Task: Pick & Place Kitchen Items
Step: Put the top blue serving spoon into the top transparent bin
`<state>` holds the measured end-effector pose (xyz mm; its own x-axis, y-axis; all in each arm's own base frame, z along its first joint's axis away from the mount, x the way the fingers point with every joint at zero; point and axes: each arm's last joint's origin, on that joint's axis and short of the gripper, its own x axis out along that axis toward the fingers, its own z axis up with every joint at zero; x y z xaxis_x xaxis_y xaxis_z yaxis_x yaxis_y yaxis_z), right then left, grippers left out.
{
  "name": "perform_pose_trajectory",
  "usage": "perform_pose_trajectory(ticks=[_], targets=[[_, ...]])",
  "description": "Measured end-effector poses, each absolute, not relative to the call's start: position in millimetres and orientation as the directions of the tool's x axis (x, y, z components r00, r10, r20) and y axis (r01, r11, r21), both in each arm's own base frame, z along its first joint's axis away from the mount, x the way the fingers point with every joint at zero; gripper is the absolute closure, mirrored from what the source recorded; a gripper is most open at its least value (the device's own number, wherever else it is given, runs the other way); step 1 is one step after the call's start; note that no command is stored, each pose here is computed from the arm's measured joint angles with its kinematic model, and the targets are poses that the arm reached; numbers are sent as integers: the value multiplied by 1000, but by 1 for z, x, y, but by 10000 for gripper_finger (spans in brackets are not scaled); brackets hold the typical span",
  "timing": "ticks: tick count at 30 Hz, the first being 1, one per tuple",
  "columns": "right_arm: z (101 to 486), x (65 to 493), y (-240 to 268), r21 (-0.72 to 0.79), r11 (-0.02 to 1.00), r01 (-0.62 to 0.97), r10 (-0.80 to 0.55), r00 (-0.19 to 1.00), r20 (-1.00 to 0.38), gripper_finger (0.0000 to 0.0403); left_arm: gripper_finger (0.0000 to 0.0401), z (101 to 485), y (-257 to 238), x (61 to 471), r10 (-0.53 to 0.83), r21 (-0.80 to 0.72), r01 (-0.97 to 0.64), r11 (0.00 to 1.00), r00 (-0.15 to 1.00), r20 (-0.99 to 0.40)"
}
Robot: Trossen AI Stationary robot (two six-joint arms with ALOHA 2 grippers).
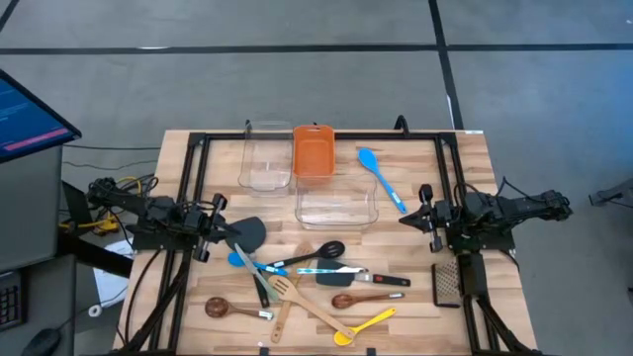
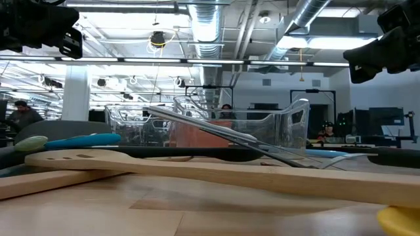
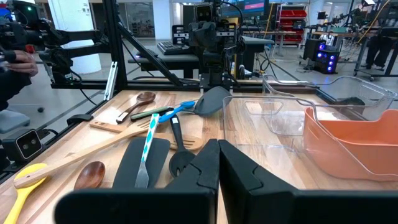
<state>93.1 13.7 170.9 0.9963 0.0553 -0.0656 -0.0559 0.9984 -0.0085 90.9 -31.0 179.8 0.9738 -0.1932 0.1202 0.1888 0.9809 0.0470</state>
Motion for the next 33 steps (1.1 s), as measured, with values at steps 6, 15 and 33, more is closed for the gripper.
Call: perform_pose_trajectory(ticks=[6, 15, 33], targets=[[171, 93, 14, -8, 998, -56, 55, 996, -65, 403, 398, 180, -31, 91, -192, 47, 188, 981, 974, 121], [171, 93, 14, -9, 998, -56, 55, 996, -66, 403, 398, 180, -31, 91, -189, 46, 185, 982, 974, 123], [171, 93, 14, -8, 998, -56, 55, 996, -65, 403, 398, 181, -31, 91, -191, 44, 186, 981, 973, 132]])
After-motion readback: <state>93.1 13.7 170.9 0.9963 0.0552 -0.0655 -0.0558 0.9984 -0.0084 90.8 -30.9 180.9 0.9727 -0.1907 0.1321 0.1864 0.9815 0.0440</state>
